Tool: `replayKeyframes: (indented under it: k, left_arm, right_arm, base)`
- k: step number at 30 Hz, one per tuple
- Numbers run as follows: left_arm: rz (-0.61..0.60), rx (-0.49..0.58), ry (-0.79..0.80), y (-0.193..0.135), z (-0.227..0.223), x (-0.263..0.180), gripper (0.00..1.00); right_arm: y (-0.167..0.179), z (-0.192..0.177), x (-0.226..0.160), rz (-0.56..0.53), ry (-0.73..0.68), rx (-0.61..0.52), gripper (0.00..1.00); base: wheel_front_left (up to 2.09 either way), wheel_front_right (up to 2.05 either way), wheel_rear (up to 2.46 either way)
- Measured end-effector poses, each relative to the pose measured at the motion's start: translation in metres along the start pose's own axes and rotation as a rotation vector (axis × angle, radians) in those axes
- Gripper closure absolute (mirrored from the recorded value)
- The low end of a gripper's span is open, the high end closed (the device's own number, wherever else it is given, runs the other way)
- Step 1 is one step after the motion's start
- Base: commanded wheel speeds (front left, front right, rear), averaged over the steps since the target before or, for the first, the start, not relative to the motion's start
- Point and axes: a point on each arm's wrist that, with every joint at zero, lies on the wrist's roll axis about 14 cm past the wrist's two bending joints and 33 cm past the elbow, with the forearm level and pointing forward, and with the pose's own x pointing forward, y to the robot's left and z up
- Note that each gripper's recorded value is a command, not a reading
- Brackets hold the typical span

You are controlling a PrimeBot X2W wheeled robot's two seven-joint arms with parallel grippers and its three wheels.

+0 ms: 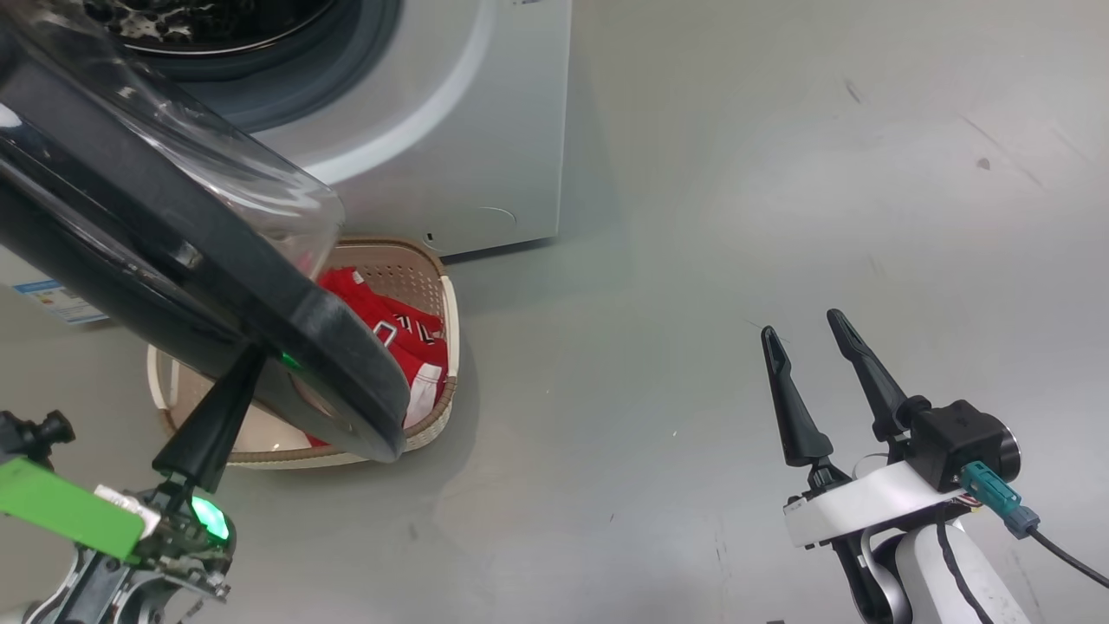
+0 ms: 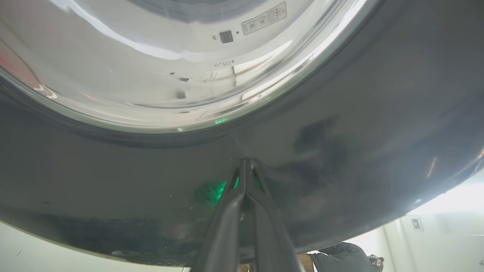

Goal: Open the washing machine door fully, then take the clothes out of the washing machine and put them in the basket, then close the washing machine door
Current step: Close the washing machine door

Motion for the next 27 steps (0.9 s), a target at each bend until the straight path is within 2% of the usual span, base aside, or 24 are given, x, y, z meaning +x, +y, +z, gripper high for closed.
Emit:
replayKeyframes:
  k: [11,27]
  left_arm:
    - [0.009,0.012,0.013,0.015,-0.001,0.044,1.0]
    - [0.032,0.062,-0.075,0.04,0.01,0.114,1.0]
  right_arm:
    - [-0.017,-0.002,-0.001,-0.055,0.007,0.005,0.0]
    - [-0.041,-0.007,0.007,-0.119,0.018,0.0,0.0]
  base:
    - [0.0,0.0,0.0]
    - [0.0,0.0,0.0]
